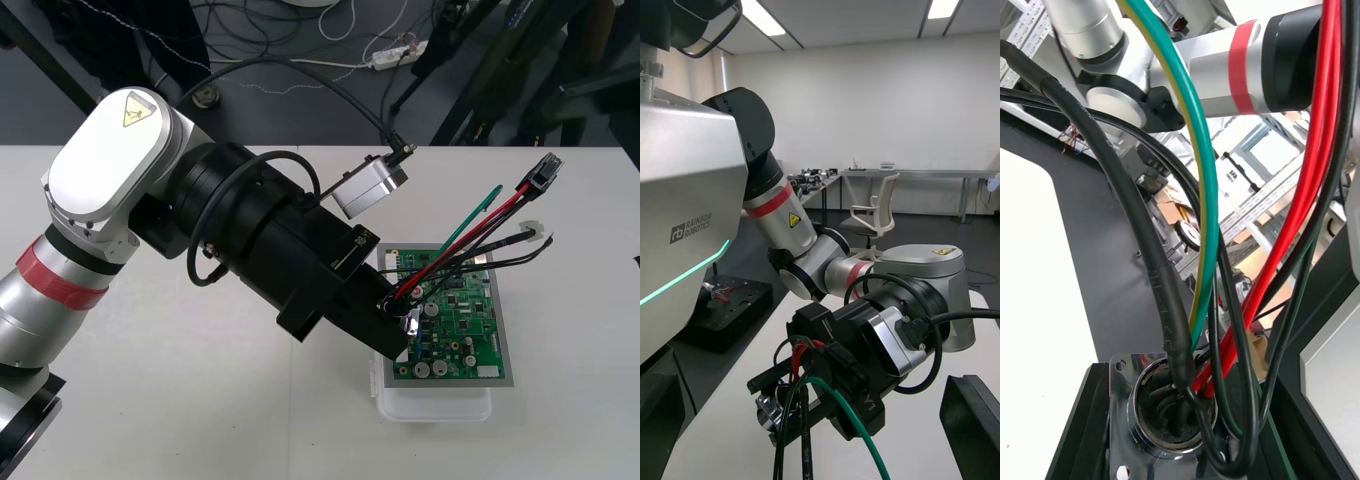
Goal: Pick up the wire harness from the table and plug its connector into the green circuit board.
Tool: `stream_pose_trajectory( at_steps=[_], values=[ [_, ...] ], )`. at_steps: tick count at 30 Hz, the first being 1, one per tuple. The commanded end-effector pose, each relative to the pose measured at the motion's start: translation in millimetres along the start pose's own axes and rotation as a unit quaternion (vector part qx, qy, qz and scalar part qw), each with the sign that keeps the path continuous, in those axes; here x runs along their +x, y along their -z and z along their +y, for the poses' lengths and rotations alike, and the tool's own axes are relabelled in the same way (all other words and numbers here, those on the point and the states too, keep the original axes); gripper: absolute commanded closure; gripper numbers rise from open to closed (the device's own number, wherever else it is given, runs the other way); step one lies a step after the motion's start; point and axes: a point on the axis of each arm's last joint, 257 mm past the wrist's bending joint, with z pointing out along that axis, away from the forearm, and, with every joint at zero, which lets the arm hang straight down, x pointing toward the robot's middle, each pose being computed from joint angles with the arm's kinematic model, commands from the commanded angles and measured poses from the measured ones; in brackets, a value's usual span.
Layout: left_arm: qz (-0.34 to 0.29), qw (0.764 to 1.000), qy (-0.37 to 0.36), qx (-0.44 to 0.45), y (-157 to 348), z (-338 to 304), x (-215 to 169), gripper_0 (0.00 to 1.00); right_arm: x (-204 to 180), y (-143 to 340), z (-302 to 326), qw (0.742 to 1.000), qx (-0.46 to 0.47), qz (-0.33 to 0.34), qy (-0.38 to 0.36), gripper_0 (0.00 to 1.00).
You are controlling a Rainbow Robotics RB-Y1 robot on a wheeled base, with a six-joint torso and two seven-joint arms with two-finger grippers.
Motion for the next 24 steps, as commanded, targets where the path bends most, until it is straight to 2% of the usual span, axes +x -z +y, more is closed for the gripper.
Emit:
stream_pose_trajectory(
  at_steps=[1, 11, 17, 24],
  values=[
    [0.025, 1.0, -0.006, 0.018, 0.3, -17.0, 7.3, 1.0, 8.8, -4.5, -10.2, 0.999, -0.013, 0.037, -0.009, 0.0],
    [0.019, 0.999, 0.005, 0.028, 0.4, -22.5, 3.7, 1.0, 1.4, -5.5, -16.1, 0.999, -0.016, 0.037, 0.002, 0.0],
    [0.018, 0.999, 0.007, 0.03, 0.4, -23.1, 3.7, 1.0, -3.6, -23.8, -3.1, 0.998, -0.063, 0.016, -0.007, 0.0],
    [0.017, 0.999, 0.01, 0.032, 0.3, -24.5, 3.0, 1.0, -4.3, -27.2, -4.8, 0.997, -0.068, 0.022, 0.003, 0.0]
  ],
)
